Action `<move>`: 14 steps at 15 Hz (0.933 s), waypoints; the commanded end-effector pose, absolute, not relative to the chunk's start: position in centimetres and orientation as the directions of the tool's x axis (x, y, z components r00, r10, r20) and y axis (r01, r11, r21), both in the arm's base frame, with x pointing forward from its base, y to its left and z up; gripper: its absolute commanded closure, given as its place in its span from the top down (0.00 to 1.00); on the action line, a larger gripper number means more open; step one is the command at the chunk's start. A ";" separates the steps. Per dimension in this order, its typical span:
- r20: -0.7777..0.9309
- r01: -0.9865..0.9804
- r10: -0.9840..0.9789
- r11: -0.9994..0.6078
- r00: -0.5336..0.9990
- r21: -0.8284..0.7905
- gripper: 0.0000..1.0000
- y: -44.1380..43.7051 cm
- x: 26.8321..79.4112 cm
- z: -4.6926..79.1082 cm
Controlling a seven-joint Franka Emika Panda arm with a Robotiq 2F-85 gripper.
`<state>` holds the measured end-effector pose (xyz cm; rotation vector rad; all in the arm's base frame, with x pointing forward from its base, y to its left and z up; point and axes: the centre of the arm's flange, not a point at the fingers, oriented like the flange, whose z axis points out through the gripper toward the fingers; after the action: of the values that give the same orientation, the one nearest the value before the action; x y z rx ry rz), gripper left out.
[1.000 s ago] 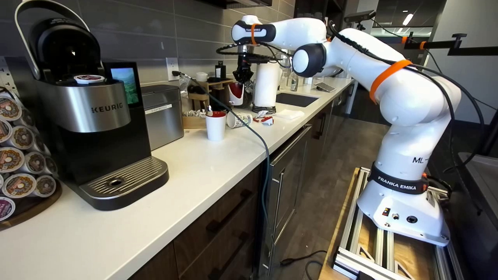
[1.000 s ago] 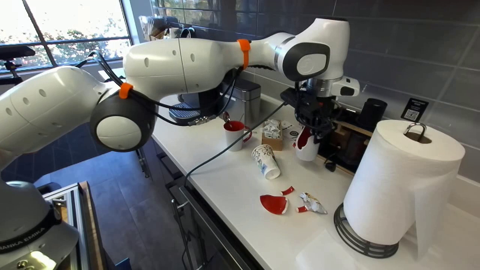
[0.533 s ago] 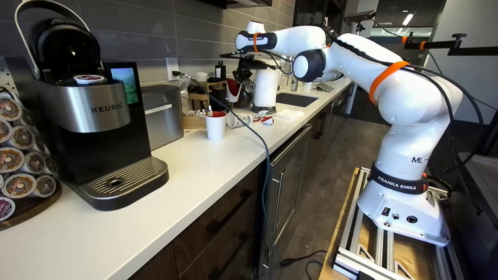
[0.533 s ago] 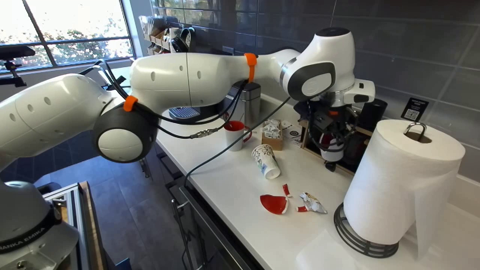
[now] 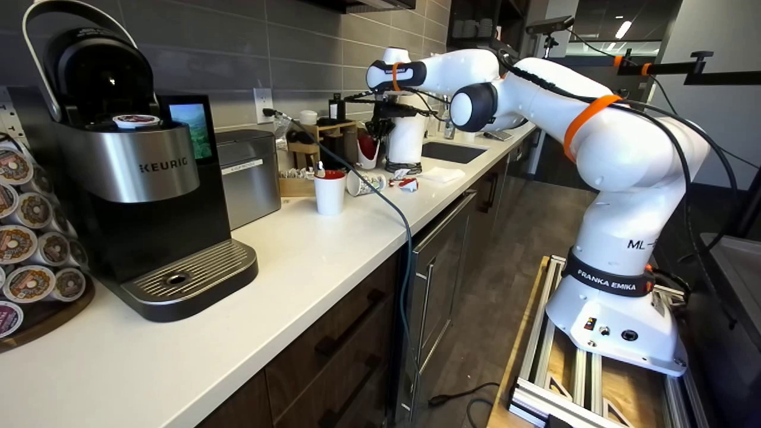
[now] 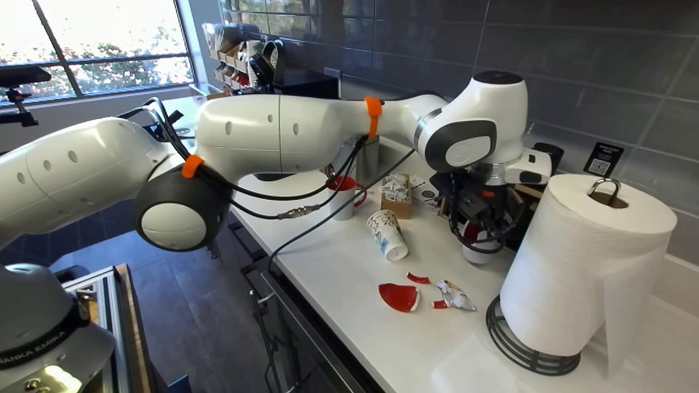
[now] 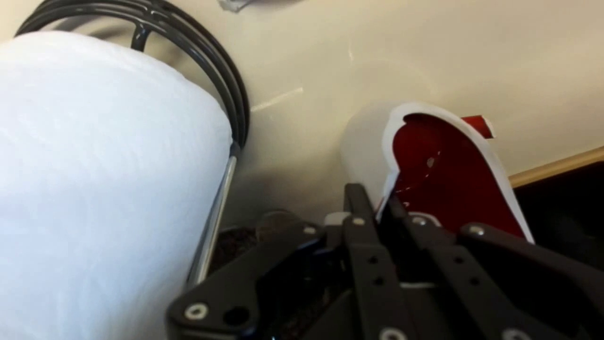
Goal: Pour out the contents from the broken cup
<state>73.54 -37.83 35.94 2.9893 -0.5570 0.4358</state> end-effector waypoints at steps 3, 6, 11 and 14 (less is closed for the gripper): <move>0.213 -0.361 -0.355 -0.932 0.910 -0.012 0.03 -36.4 71.9 34.1; 0.217 -0.369 -0.367 -0.929 0.904 -0.036 0.03 -36.3 72.1 33.3; 0.199 -0.382 -0.386 -0.922 0.901 -0.059 0.22 -36.2 72.4 32.7; 0.205 -0.394 -0.400 -0.916 0.893 -0.072 0.50 -36.4 72.4 33.2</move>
<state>73.61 -36.79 32.99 3.0509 -0.5966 0.3348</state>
